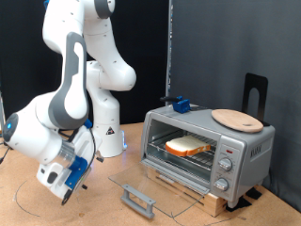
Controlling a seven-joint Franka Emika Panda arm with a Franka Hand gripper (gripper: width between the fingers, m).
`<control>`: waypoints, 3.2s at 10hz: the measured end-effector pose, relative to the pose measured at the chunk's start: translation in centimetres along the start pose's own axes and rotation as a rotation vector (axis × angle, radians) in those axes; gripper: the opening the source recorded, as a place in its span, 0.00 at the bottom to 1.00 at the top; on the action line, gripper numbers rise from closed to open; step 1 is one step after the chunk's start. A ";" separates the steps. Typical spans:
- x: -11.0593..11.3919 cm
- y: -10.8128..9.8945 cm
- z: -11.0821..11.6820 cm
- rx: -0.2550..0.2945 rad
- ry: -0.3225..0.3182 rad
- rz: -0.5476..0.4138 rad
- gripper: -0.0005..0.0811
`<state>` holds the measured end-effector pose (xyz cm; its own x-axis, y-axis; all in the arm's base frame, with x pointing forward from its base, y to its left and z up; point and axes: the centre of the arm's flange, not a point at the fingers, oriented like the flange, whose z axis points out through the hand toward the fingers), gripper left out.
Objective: Make a piece of toast with the oven
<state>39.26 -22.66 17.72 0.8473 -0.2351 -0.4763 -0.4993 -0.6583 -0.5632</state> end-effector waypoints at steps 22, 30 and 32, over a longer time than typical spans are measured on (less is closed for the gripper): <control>-6.7 -11.1 6.0 0.148 -0.205 -0.192 0.99; -8.8 -12.6 5.8 0.090 -0.138 -0.183 0.99; -9.4 -12.8 5.9 0.092 -0.099 -0.133 0.99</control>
<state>36.67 -7.81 25.43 0.8871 -0.0763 -0.4551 -0.4027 -0.6096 -0.6828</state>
